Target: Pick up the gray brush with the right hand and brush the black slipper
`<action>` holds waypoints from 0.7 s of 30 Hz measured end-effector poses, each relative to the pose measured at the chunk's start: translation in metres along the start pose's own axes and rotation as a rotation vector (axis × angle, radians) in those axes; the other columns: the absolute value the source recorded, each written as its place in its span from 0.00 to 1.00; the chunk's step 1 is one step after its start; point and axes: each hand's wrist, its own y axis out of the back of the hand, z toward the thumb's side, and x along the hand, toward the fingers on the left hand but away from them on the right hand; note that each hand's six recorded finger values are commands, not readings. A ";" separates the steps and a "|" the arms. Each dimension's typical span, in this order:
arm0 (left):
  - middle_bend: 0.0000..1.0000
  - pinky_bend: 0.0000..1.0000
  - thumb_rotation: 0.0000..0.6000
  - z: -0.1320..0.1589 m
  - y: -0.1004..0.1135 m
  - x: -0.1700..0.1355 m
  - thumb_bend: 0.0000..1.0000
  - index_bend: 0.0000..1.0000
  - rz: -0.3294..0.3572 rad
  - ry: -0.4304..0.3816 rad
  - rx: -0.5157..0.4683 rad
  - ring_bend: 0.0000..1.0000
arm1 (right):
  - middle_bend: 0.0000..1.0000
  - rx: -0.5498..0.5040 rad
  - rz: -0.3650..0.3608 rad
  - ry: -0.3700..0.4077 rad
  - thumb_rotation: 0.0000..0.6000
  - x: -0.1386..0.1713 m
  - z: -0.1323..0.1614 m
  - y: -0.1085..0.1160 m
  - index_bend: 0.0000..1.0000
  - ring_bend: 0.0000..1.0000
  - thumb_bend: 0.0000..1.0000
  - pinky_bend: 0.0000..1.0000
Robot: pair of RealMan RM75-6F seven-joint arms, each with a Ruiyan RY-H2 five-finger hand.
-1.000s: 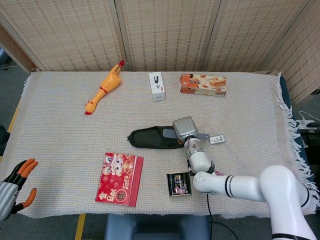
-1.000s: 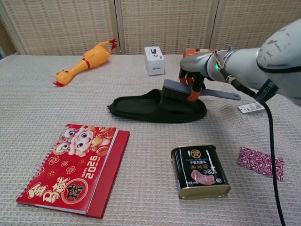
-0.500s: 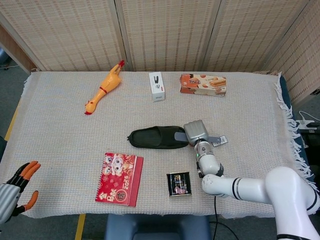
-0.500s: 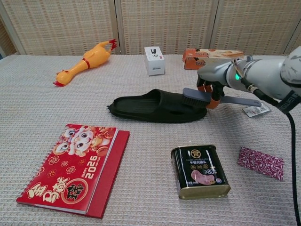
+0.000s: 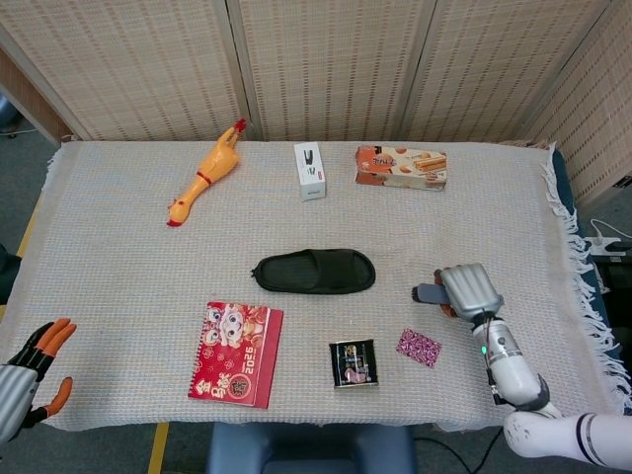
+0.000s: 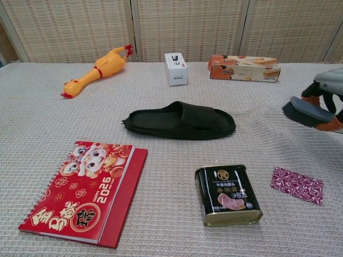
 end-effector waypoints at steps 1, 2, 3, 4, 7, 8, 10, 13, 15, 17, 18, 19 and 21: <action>0.00 0.36 1.00 0.001 -0.001 0.001 0.52 0.00 -0.003 -0.001 0.003 0.00 | 0.50 0.008 0.005 -0.008 1.00 0.003 -0.006 -0.006 0.59 0.50 0.45 0.71; 0.00 0.36 1.00 0.001 -0.002 0.002 0.53 0.00 -0.007 -0.003 0.006 0.00 | 0.50 0.018 0.008 -0.017 1.00 0.004 -0.012 -0.010 0.57 0.50 0.44 0.70; 0.00 0.36 1.00 0.002 -0.004 0.003 0.53 0.00 -0.013 -0.006 0.009 0.00 | 0.50 0.030 0.013 -0.028 1.00 0.003 -0.019 -0.016 0.56 0.50 0.44 0.70; 0.00 0.36 1.00 0.003 -0.005 0.004 0.53 0.00 -0.017 -0.007 0.011 0.00 | 0.49 0.038 0.017 -0.036 1.00 0.003 -0.023 -0.021 0.55 0.49 0.44 0.69; 0.00 0.36 1.00 0.005 -0.009 0.008 0.52 0.00 -0.031 -0.010 0.017 0.00 | 0.43 0.064 0.039 -0.054 1.00 -0.002 -0.034 -0.039 0.46 0.44 0.44 0.62; 0.00 0.36 1.00 0.005 -0.010 0.009 0.52 0.00 -0.035 -0.011 0.018 0.00 | 0.38 0.071 0.048 -0.056 1.00 -0.003 -0.036 -0.045 0.37 0.38 0.44 0.57; 0.00 0.36 1.00 0.006 -0.012 0.010 0.53 0.00 -0.042 -0.013 0.021 0.00 | 0.23 0.087 0.081 -0.056 1.00 -0.005 -0.038 -0.060 0.13 0.24 0.44 0.43; 0.00 0.36 1.00 0.006 -0.014 0.011 0.52 0.00 -0.051 -0.015 0.023 0.00 | 0.05 0.085 0.136 -0.036 1.00 -0.003 -0.034 -0.075 0.00 0.07 0.39 0.30; 0.00 0.36 1.00 0.006 -0.015 0.012 0.52 0.00 -0.060 -0.016 0.019 0.00 | 0.01 0.066 0.145 -0.022 1.00 -0.001 -0.032 -0.076 0.00 0.02 0.31 0.25; 0.00 0.36 1.00 0.005 -0.015 0.013 0.52 0.00 -0.062 -0.014 0.020 0.00 | 0.00 0.043 0.144 -0.005 1.00 0.004 -0.030 -0.075 0.00 0.00 0.22 0.20; 0.00 0.36 1.00 0.005 -0.015 0.013 0.52 0.00 -0.062 -0.012 0.021 0.00 | 0.00 0.028 0.140 0.005 1.00 0.007 -0.029 -0.073 0.00 0.00 0.20 0.19; 0.00 0.36 1.00 0.004 -0.015 0.013 0.52 0.00 -0.062 -0.010 0.022 0.00 | 0.00 0.006 0.132 0.018 1.00 0.012 -0.027 -0.070 0.00 0.00 0.20 0.19; 0.00 0.36 1.00 0.004 -0.015 0.013 0.52 0.00 -0.061 -0.009 0.023 0.00 | 0.00 -0.031 0.114 0.037 1.00 0.020 -0.025 -0.063 0.00 0.00 0.18 0.17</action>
